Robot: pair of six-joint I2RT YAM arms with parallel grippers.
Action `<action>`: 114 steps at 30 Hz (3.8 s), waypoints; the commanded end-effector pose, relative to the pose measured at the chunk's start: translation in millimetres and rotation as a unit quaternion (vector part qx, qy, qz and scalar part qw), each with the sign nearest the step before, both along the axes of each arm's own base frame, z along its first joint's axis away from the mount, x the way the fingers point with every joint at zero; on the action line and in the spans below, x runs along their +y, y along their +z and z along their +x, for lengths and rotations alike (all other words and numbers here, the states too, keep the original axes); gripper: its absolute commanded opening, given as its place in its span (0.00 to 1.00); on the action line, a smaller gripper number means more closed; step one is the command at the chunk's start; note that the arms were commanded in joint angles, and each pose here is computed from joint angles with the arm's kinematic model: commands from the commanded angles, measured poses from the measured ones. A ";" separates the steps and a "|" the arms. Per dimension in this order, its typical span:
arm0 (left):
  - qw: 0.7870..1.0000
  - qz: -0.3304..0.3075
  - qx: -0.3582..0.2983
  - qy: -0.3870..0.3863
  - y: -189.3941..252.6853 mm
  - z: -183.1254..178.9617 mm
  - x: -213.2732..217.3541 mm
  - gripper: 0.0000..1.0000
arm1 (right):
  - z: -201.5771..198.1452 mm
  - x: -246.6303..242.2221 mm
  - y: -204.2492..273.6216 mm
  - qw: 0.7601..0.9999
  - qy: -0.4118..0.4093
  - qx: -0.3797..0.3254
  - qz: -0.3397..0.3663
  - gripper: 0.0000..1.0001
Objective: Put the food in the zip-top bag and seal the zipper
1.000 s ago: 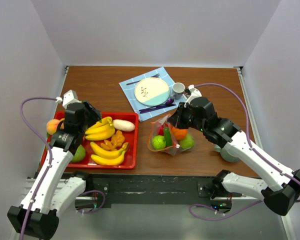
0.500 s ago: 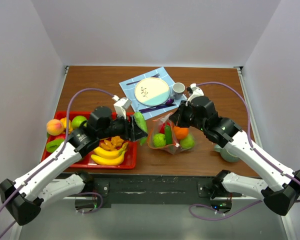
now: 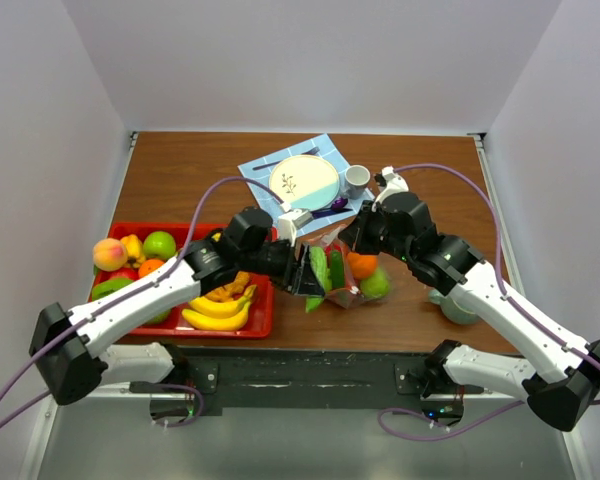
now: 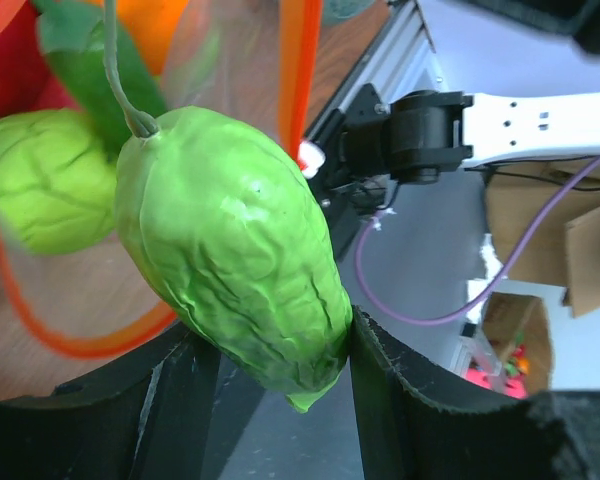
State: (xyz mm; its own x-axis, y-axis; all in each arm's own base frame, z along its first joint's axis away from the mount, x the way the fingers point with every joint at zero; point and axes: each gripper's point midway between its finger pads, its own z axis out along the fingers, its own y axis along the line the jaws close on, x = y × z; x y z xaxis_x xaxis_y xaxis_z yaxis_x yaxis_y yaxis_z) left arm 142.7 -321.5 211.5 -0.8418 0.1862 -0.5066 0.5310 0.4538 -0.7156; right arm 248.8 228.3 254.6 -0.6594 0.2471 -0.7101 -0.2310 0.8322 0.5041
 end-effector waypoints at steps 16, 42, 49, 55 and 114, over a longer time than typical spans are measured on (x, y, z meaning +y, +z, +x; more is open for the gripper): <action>0.992 -0.022 0.123 0.011 14.4 -6.6 -16.3 0.02 | -5.8 -1.0 31.1 0.999 -0.001 -0.033 0.042 0.00; 0.974 -0.033 0.194 0.116 24.9 51.8 -20.3 0.82 | -23.9 0.4 44.4 0.998 0.009 -0.045 0.047 0.00; 0.978 -0.021 0.174 0.109 24.7 46.2 -14.2 0.74 | -22.2 1.1 49.5 0.998 0.009 -0.048 0.047 0.00; 0.983 0.006 0.153 0.102 21.2 40.2 -6.9 0.61 | -21.6 0.5 47.3 0.998 0.007 -0.045 0.041 0.00; 0.974 0.114 0.001 0.194 -11.7 47.9 63.5 0.31 | -16.4 12.9 48.1 0.998 0.018 -0.033 0.041 0.00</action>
State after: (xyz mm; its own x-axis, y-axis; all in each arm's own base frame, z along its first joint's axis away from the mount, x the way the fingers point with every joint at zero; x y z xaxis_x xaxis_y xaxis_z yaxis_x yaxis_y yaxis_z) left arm 187.2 -239.5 177.5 -0.9028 -0.0175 -0.4296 0.2215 0.8375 -0.4995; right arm 228.0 239.3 270.8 -0.6800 0.2313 -0.6958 -0.2623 0.8095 0.5253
